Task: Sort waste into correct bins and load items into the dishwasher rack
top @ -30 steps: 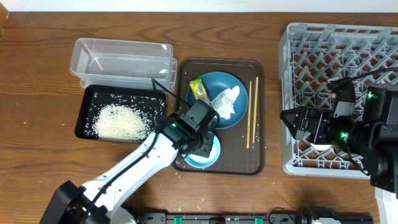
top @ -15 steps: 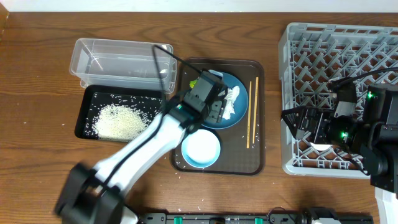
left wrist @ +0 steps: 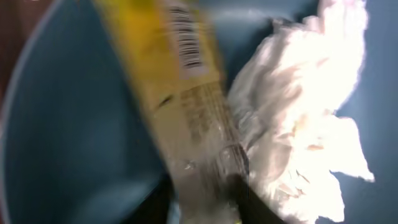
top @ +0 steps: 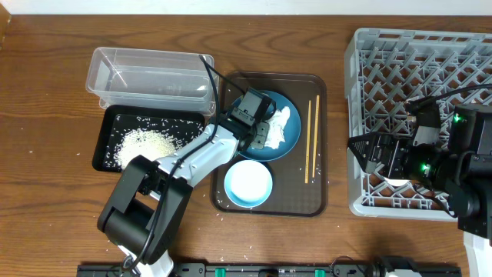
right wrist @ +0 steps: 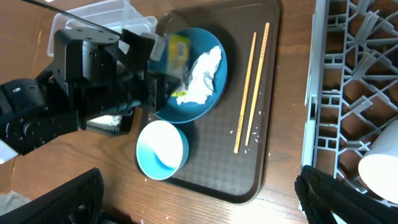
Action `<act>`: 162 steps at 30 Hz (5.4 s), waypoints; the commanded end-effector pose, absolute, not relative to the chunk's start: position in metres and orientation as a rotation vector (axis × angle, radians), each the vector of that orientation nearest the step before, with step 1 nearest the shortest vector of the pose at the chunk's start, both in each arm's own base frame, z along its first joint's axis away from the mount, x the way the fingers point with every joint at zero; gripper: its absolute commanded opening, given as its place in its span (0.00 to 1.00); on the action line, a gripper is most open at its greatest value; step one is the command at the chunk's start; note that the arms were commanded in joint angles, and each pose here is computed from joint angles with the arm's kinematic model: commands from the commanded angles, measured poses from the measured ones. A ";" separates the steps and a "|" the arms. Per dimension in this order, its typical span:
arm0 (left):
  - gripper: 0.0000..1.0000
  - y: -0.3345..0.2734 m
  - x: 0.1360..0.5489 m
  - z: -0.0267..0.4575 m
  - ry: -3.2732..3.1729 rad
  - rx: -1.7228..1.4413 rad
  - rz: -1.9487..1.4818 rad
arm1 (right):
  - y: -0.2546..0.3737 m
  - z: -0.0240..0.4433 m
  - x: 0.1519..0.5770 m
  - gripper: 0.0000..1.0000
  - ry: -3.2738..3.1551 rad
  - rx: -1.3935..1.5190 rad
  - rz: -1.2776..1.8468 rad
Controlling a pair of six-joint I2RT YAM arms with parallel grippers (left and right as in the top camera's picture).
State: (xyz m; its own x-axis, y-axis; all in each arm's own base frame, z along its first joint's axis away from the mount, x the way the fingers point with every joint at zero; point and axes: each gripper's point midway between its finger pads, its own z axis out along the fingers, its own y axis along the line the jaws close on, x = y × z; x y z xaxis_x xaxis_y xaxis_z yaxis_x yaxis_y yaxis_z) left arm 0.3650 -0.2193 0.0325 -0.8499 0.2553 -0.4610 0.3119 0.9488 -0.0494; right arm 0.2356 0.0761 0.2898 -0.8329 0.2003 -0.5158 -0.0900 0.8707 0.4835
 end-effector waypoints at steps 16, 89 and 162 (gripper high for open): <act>0.06 -0.116 0.405 0.213 2.289 0.021 -0.127 | 0.078 0.290 0.236 0.97 2.469 0.075 0.676; 0.65 -0.061 0.483 0.154 2.357 0.102 -0.133 | 0.075 0.280 0.233 0.99 2.524 0.089 0.655; 0.89 -0.059 0.238 0.258 1.792 0.224 -0.183 | 0.074 0.279 0.236 0.99 2.524 0.115 0.651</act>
State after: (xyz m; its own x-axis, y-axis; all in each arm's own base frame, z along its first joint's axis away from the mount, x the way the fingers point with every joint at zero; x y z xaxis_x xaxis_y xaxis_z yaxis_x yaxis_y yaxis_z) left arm 0.2434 -0.0651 0.2698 -0.2515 0.0676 -0.9655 0.2728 0.9621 -0.0037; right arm 0.2349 0.0721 0.2795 -0.8561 0.2094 -0.4725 -0.0455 0.8802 0.4724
